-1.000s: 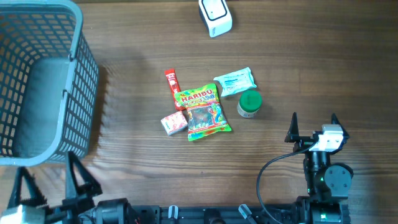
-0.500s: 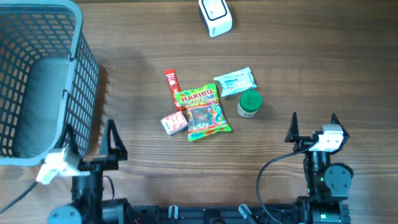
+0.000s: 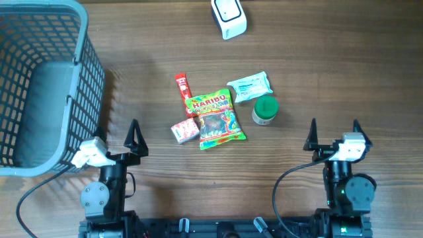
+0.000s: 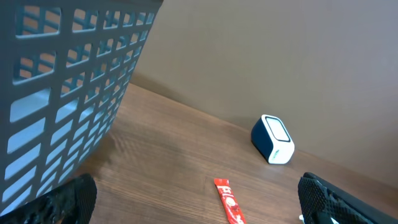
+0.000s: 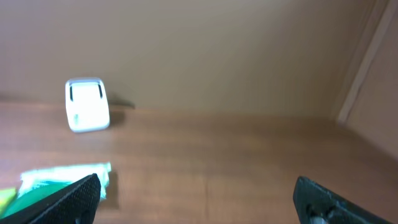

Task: Scan the item barcode
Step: 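Move the right gripper over the green-lidded jar, then lower the right gripper and grasp the jar around its body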

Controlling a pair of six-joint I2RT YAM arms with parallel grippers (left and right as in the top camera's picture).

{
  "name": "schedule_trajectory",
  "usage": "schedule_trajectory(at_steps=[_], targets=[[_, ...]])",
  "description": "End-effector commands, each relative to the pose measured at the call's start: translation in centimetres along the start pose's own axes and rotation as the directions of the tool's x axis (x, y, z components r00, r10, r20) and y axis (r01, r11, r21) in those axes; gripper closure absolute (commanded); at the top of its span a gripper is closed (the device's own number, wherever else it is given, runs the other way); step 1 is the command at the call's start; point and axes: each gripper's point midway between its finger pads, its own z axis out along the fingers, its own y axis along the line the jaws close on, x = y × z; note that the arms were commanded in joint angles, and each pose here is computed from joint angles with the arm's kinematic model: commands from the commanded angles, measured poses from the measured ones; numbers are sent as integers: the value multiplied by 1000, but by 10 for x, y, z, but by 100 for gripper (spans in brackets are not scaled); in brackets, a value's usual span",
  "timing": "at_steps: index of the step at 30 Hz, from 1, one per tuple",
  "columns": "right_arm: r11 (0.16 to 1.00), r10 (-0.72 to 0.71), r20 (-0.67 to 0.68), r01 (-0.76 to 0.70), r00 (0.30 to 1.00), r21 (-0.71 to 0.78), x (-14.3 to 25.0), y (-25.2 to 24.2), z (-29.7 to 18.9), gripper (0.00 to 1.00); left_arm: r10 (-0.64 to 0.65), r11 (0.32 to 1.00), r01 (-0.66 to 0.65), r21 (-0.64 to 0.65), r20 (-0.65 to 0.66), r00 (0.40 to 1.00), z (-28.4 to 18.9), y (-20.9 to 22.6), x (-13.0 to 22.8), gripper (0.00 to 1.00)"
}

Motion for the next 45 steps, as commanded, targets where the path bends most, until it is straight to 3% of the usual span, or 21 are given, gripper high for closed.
schedule_trajectory(at_steps=[1,3,4,6,8,12,14,17,20,22,26,29,32,35,38,45], targets=[[941,75,220,4,973,-339,-57,55,-17,1,-9,1000,9,2,-20,1000,0,1,6,0],[889,180,251,-49,951,-455,-83,70,-31,0,7,1000,-5,31,-40,999,0,-3,10,0],[861,257,221,-119,941,-495,-97,72,-36,0,71,990,-61,128,-71,995,-2,-19,17,0],[821,274,187,-128,943,-556,-113,80,-45,0,149,959,-118,259,-102,984,-7,-40,27,0],[779,265,128,-134,956,-612,-126,90,-52,0,185,941,-138,308,-129,974,-10,-46,36,0],[731,248,-169,-299,954,-613,-138,97,-47,0,180,950,-121,287,-187,966,-10,-39,49,0],[683,217,-408,-437,887,-586,-143,105,-46,0,175,961,-126,246,-191,966,-7,-32,49,0],[633,203,-527,-522,825,-572,-156,111,-33,0,173,965,-126,230,-197,965,-6,-29,50,0],[593,263,-641,-645,721,-482,-145,115,-12,0,173,965,-126,230,-197,965,-6,-29,50,0],[561,265,-675,-680,688,-473,-139,120,5,1,173,965,-126,230,-197,965,-6,-29,50,0],[683,313,-804,-708,505,-180,-83,108,32,0,173,965,-126,229,-197,965,-6,-29,50,0],[812,275,-885,-584,376,4,-50,113,46,1,173,965,-126,229,-197,965,-6,-29,50,0],[904,225,-920,-421,320,75,-32,128,58,0,173,965,-126,230,-197,965,-6,-29,50,0],[931,215,-946,-343,242,124,-7,141,63,1,173,965,-126,230,-197,965,-6,-29,50,0],[957,206,-972,-233,114,175,66,151,81,1,173,965,-126,229,-197,965,-6,-29,50,0],[974,196,-973,-139,123,178,92,142,91,0,173,965,-126,230,-197,965,-6,-29,50,0]])
